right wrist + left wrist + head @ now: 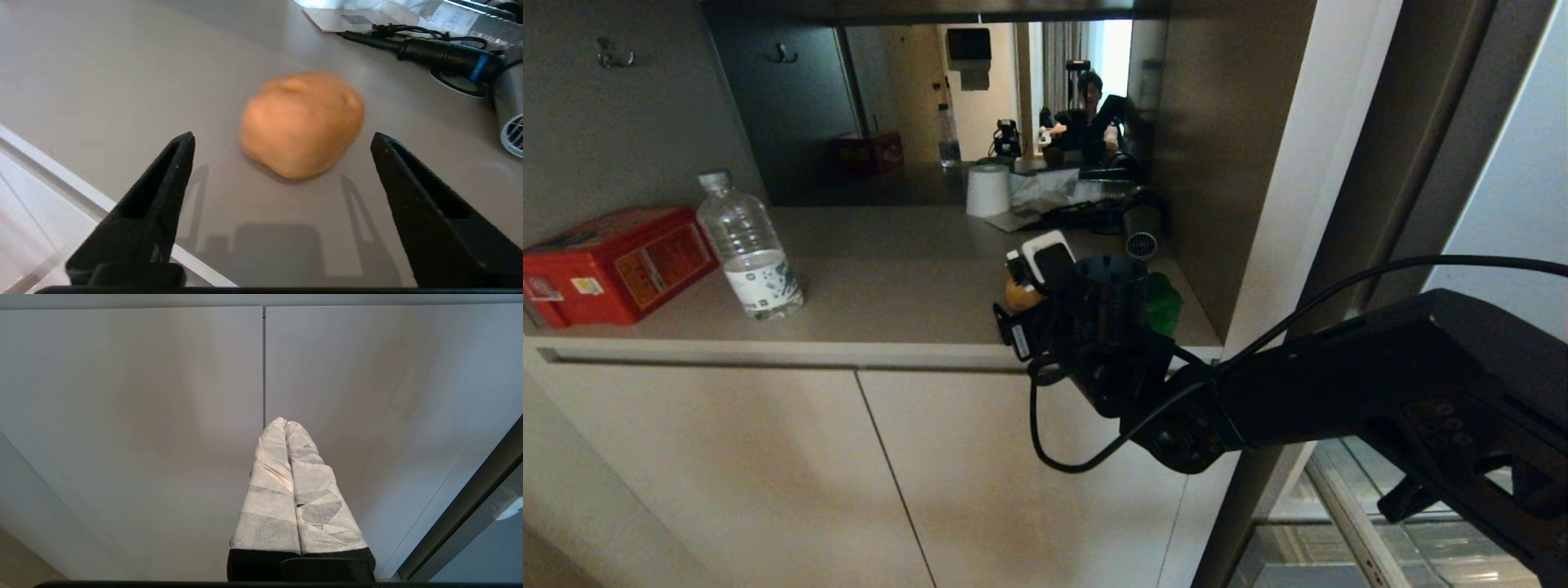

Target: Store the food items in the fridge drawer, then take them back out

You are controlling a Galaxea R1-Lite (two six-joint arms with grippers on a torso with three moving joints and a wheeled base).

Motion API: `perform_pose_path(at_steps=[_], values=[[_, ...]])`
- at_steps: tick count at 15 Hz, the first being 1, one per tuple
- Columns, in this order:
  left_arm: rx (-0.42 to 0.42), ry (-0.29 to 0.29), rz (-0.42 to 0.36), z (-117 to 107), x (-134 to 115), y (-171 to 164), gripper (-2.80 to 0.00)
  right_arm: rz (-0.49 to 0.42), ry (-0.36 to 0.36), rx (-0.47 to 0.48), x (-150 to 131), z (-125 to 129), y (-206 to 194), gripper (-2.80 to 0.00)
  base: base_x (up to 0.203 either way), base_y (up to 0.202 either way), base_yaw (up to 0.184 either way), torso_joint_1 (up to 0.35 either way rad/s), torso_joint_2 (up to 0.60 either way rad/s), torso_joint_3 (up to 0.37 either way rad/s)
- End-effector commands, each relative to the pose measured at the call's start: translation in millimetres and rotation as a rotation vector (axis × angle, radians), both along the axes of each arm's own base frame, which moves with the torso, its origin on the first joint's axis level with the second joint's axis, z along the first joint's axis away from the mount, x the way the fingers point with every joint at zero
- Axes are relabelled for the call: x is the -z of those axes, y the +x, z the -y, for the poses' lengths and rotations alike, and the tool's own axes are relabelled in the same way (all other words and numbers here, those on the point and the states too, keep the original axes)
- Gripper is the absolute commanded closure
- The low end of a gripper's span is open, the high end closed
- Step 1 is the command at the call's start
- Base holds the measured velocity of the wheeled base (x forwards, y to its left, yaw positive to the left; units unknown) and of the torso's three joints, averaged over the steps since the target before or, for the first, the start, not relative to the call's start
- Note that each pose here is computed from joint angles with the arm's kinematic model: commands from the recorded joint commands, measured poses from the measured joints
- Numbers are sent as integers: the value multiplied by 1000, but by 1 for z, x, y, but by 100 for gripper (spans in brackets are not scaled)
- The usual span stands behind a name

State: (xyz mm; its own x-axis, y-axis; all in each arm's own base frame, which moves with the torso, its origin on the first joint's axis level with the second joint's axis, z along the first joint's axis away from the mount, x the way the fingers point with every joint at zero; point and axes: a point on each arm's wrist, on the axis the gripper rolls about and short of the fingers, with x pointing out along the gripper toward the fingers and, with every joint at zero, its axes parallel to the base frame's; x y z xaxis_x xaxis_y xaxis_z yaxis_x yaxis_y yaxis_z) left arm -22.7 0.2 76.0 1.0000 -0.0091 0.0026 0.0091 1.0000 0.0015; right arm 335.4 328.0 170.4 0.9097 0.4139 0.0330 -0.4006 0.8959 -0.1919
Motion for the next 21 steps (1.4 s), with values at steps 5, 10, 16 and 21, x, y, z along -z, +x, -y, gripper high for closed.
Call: perform_pose_path(at_steps=[5,10,16,21], values=[[0,0,-1,0,0,0,0,55,52,1,-46,12,-13,-280,0,0,0,0,0,0],[0,0,-1,0,0,0,0,36,39,-17,-73,44,-49,0,0,0,0,0,0,0],[0,0,-1,0,0,0,0,-32,-28,-175,-76,141,-161,0,0,0,0,0,0,0],[0,0,-1,0,0,0,0,-197,-115,-245,-3,221,-234,0,0,0,0,0,0,0]])
